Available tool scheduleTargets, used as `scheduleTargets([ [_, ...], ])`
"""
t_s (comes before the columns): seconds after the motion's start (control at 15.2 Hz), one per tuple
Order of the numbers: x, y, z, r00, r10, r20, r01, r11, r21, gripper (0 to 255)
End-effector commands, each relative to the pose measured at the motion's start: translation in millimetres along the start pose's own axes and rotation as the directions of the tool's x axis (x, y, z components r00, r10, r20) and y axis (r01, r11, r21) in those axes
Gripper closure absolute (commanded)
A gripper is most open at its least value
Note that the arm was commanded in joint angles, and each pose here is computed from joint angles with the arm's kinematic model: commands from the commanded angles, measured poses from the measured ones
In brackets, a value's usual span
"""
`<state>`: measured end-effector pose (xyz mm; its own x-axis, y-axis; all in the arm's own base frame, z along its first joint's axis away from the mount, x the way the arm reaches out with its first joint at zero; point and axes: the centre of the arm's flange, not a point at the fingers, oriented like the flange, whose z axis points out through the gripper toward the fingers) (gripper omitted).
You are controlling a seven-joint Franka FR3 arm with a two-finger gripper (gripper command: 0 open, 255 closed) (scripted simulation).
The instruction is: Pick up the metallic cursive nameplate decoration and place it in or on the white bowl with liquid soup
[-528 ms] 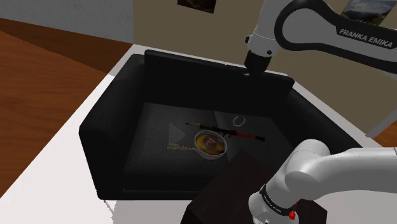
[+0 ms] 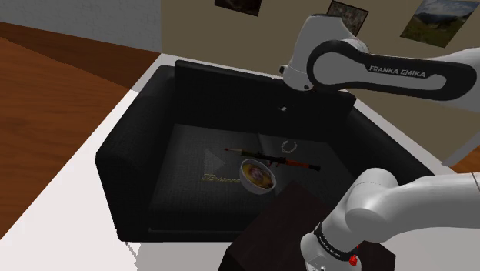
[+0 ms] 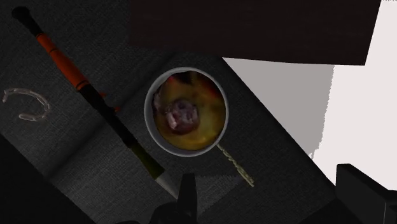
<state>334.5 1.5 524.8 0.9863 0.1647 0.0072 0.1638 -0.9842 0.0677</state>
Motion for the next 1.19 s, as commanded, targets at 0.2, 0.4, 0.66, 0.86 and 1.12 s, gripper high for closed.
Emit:
scheduleTargets([
  [0.2, 22, 10, 59, 0.994, -0.102, -0.023, 0.103, 0.995, 0.008, 0],
  [0.4, 37, 13, 95, 0.986, -0.162, -0.035, 0.163, 0.987, 0.012, 0],
  [0.66, 57, 15, 143, 0.969, -0.241, -0.051, 0.242, 0.97, 0.017, 0],
  [0.86, 73, 15, 179, 0.952, -0.299, -0.063, 0.301, 0.953, 0.02, 0],
  [1.12, 94, 14, 226, 0.924, -0.375, -0.08, 0.377, 0.926, 0.022, 0],
])
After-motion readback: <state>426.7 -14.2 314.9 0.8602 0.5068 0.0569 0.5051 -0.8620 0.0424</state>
